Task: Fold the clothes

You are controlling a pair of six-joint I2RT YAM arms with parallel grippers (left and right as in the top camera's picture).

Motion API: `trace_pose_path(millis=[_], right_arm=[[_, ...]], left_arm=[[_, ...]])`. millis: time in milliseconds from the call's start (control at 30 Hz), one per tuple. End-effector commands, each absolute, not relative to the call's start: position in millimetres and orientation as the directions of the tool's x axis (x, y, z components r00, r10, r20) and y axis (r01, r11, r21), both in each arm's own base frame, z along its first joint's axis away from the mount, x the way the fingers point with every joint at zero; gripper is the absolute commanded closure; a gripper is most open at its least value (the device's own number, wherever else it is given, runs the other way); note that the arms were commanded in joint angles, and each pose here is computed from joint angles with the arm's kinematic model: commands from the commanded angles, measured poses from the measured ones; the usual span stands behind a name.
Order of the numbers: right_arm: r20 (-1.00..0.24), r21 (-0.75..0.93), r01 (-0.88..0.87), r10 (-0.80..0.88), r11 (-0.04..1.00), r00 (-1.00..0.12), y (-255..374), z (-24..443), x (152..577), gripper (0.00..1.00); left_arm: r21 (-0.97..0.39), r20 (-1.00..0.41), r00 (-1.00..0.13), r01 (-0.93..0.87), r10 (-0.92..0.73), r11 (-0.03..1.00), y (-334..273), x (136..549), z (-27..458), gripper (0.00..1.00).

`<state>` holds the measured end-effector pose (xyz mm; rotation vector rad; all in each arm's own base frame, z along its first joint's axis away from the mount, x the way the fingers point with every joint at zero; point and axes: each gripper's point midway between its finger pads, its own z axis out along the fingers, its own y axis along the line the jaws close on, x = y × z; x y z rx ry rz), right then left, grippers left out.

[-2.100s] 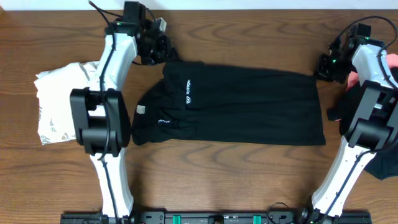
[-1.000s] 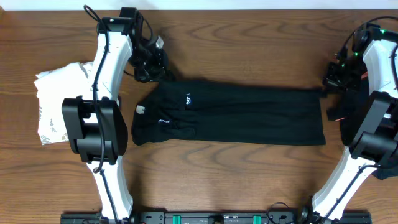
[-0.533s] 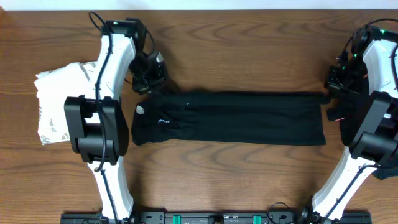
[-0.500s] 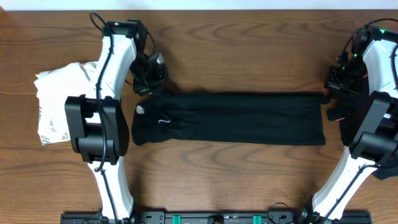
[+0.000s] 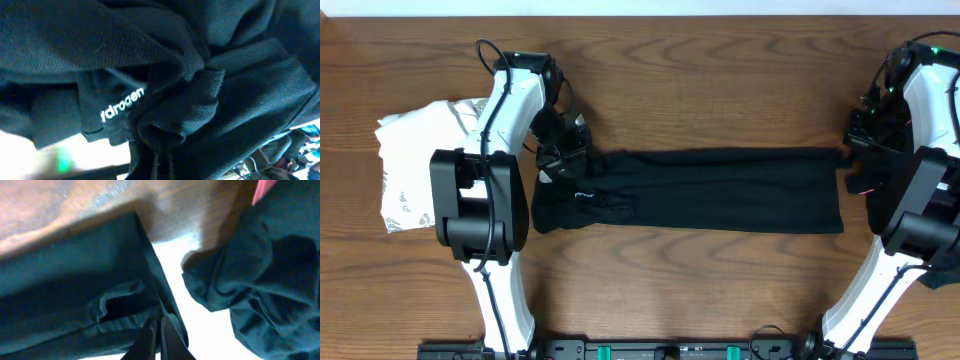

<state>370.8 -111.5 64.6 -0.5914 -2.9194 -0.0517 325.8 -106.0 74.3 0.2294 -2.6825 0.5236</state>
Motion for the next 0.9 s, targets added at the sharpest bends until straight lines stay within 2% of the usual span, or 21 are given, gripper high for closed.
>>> trace_pose_path(millis=[0, 100, 167, 367, 667, 867], right_arm=[[0.140, -0.059, 0.379, 0.383, 0.924, -0.913, -125, 74, 366, 0.96], [0.140, -0.061, 0.378, 0.383, 0.924, -0.913, -126, 74, 366, 0.95], [0.140, -0.061, 0.378, 0.383, 0.924, -0.913, -126, 74, 366, 0.95], [0.152, -0.064, 0.374, 0.379, 0.925, -0.913, -125, 75, 363, 0.94], [0.170, -0.171, 0.340, 0.368, 0.925, -0.914, -141, 78, 352, 0.85], [0.156, -0.096, 0.345, 0.356, 0.934, -0.921, -129, 75, 360, 0.91]], left_arm=[[-0.293, 0.426, -0.901, -0.228, -0.087, 0.929, -99, 317, 79, 0.76], [-0.245, 0.437, -0.895, -0.216, -0.091, 0.945, -91, 311, 78, 0.58], [-0.223, 0.442, -0.892, -0.210, -0.093, 0.952, -87, 309, 78, 0.55], [-0.225, 0.436, -0.895, -0.209, -0.093, 0.952, -87, 311, 77, 0.55], [-0.224, 0.438, -0.894, -0.209, -0.093, 0.952, -87, 310, 78, 0.55], [-0.180, 0.378, -0.921, -0.176, -0.097, 0.968, -77, 320, 85, 0.60]])
